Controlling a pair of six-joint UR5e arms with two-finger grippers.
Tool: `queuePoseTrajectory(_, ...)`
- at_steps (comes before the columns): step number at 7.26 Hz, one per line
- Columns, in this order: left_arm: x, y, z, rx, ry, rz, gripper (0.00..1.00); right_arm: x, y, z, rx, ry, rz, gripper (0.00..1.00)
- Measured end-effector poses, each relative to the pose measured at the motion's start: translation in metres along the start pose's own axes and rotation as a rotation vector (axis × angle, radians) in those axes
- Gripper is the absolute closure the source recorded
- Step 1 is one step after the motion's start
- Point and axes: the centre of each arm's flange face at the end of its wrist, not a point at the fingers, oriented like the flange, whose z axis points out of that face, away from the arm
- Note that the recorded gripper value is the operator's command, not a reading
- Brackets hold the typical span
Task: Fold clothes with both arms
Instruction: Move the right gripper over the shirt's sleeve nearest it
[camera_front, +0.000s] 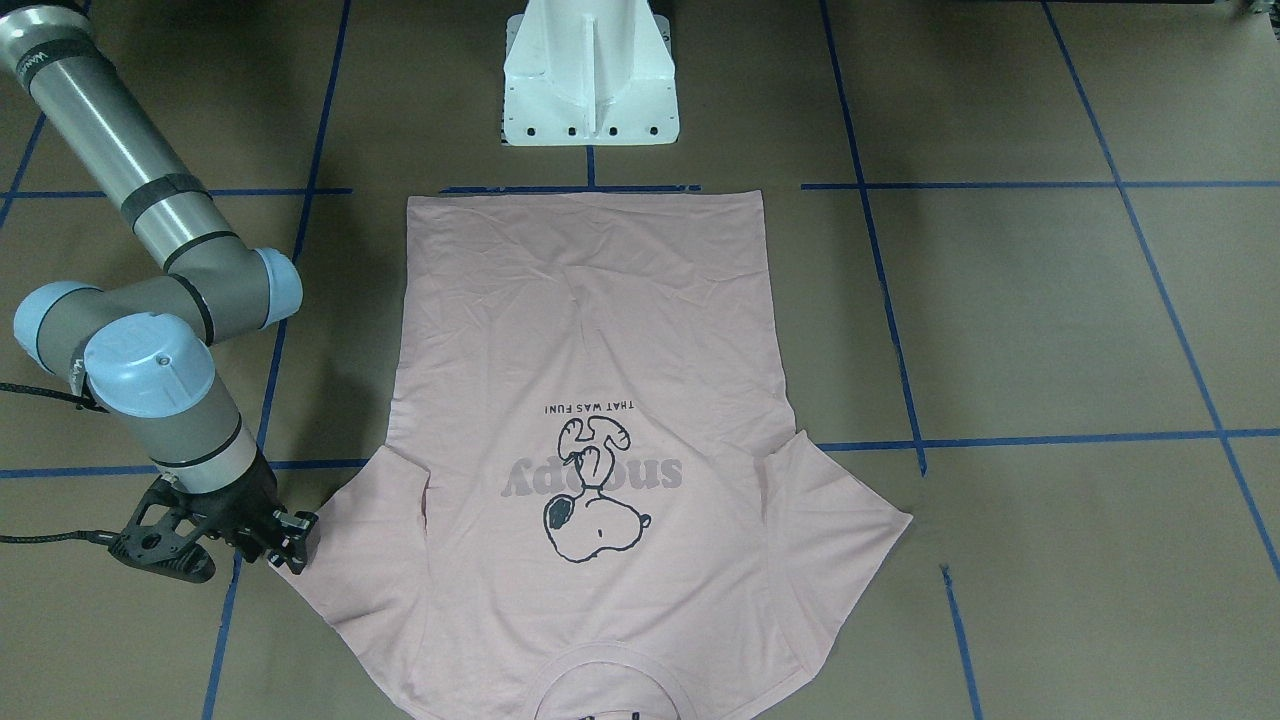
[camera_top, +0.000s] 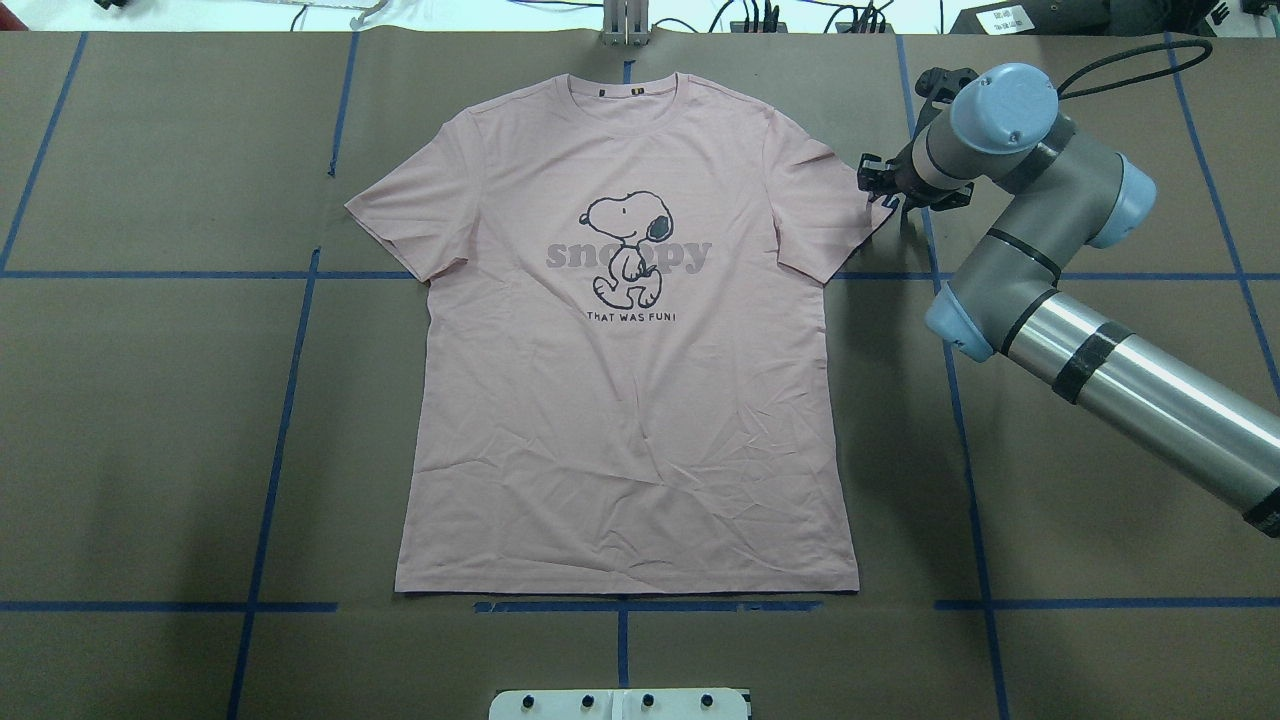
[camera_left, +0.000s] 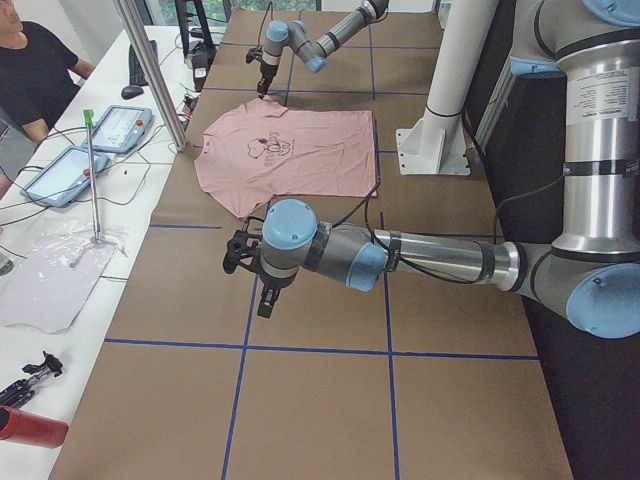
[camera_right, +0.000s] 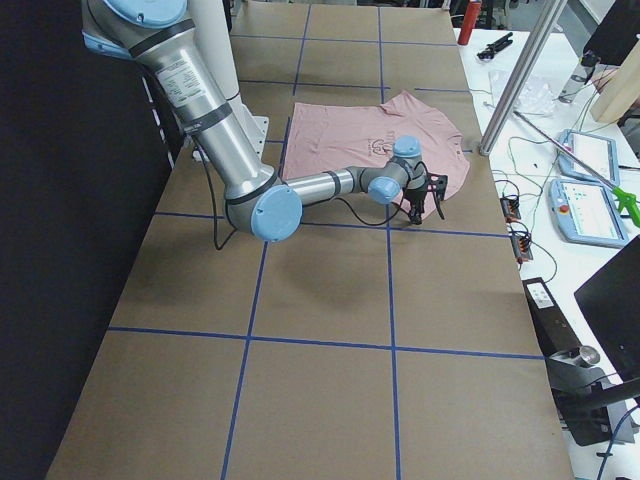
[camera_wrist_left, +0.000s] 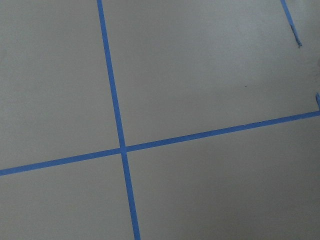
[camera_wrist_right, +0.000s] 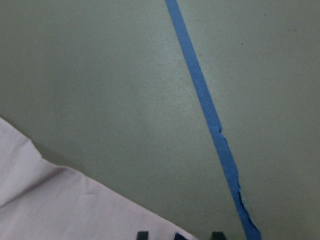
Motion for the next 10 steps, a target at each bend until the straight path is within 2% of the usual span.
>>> queuePoseTrajectory(2,0.002,0.001,0.001,-0.005,0.030,-0.004,0.00,0.000,0.000,0.000,0.000,0.000,-0.003,1.00)
queuePoseTrajectory(4,0.002,0.002,0.001,-0.006,0.040,-0.005,0.00,-0.014,-0.003,-0.010,0.005,-0.024,-0.011,1.00)
queuePoseTrajectory(6,0.004,0.001,0.000,-0.004,0.043,-0.004,0.00,-0.069,0.002,-0.030,0.005,-0.069,-0.027,1.00)
queuePoseTrajectory(7,0.005,0.001,0.000,-0.004,0.045,-0.002,0.00,-0.100,0.014,-0.036,0.000,-0.074,-0.043,1.00)
queuePoseTrajectory(10,0.005,0.001,0.000,-0.003,0.049,-0.001,0.00,-0.146,0.028,-0.025,0.025,-0.032,-0.070,1.00)
